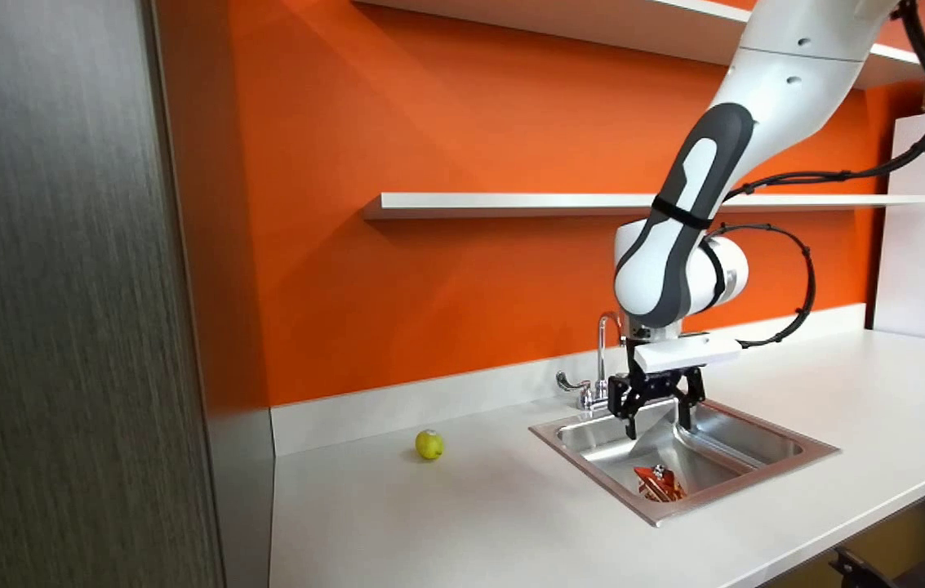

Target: Put the packet in the sink.

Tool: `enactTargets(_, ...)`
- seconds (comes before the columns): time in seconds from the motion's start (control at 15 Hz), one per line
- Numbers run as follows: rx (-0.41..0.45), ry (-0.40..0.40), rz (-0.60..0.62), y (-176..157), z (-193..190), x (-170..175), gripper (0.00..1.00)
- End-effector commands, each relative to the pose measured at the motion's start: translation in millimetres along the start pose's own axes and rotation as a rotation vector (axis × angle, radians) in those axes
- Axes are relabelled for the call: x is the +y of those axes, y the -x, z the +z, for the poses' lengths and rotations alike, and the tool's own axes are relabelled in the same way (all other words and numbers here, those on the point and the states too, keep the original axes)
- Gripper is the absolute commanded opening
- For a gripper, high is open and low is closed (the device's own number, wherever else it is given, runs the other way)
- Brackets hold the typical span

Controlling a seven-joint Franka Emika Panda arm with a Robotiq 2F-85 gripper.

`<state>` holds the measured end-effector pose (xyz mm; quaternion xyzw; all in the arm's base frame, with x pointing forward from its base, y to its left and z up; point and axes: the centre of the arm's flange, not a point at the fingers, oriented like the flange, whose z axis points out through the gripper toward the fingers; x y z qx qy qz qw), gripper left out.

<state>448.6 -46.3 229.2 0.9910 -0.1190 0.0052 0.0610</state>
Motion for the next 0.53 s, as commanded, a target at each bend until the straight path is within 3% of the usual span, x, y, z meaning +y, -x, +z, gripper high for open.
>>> enactTargets(0.0,-0.029,0.012,-0.054,44.3,-36.5,1.8,1.00)
enactTargets(0.13,-0.056,0.029,-0.061,60.7,-45.5,1.5,1.00)
enactTargets(0.2,-0.044,0.017,-0.051,34.1,-20.5,-4.0,1.00)
enactTargets(0.47,-0.049,0.018,-0.058,49.3,-32.7,-1.7,1.00)
